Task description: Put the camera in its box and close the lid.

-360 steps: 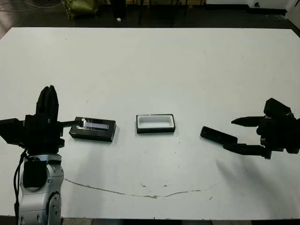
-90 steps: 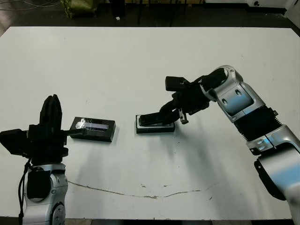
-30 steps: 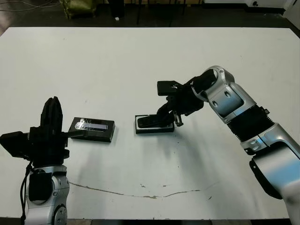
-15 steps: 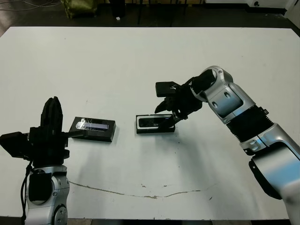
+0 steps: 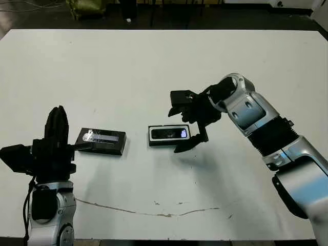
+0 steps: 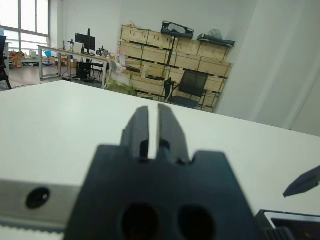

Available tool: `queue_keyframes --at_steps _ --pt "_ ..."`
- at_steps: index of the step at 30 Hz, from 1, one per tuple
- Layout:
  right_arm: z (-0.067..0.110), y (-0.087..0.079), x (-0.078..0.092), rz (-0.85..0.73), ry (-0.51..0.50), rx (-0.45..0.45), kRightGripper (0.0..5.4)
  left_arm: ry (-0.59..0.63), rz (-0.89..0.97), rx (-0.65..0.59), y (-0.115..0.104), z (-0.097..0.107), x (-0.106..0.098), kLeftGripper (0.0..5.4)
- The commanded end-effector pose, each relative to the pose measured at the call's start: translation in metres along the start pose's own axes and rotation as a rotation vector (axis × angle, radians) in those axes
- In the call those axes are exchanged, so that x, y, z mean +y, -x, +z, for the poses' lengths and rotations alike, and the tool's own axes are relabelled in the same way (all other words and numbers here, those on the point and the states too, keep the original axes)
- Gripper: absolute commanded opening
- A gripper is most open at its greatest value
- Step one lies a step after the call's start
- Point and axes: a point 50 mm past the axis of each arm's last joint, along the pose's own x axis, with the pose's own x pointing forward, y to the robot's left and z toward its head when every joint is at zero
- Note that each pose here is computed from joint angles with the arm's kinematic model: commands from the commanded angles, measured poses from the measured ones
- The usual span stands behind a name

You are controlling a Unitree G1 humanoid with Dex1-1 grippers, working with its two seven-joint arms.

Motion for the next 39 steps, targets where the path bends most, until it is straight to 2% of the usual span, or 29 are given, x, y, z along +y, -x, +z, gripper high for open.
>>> queue_keyframes --at_steps 1,5,7,10,13,17,20,23,27,30,35,39 --pt "-0.002 0.014 -0.005 -0.046 -0.036 -0.033 5.39 -0.013 0.008 0.033 0.002 -0.005 0.003 0.0" --pt "-0.002 0.04 -0.009 -0.153 -0.091 -0.12 5.39 -0.025 0.011 0.038 0.002 -0.005 0.004 0.0" --pt "-0.005 0.053 -0.008 -0.229 -0.088 -0.198 5.39 -0.016 0.008 0.037 0.002 -0.005 0.003 0.0" --pt "-0.014 0.069 -0.001 -0.349 -0.139 -0.335 5.39 -0.016 0.0 0.032 0.001 -0.006 0.004 0.0" --pt "-0.026 0.085 0.012 -0.509 -0.201 -0.433 5.04 -0.025 0.003 0.037 0.0 -0.005 0.003 0.0" --pt "-0.044 0.097 0.035 -0.738 -0.265 -0.52 4.12 -0.028 0.0 0.038 -0.001 -0.005 0.003 0.0" --pt "-0.063 0.094 0.06 -0.873 -0.342 -0.587 3.44 -0.033 -0.014 0.037 -0.002 -0.003 0.002 0.0" --pt "-0.078 0.085 0.083 -0.992 -0.4 -0.606 2.77 -0.083 -0.036 0.032 -0.004 0.0 0.004 0.0" --pt "-0.095 0.065 0.11 -1.13 -0.53 -0.65 1.84 -0.133 -0.07 0.02 -0.011 0.007 0.009 0.0" --pt "-0.101 0.056 0.124 -1.168 -0.553 -0.638 1.15 -0.187 -0.117 0.007 -0.017 0.015 0.014 0.0" --pt "-0.104 0.051 0.142 -1.219 -0.6 -0.669 0.01 -0.286 -0.224 -0.026 -0.031 0.033 0.026 0.0" --pt "-0.103 0.052 0.15 -1.23 -0.607 -0.675 0.01 -0.424 -0.383 -0.013 -0.053 0.053 0.035 0.0"
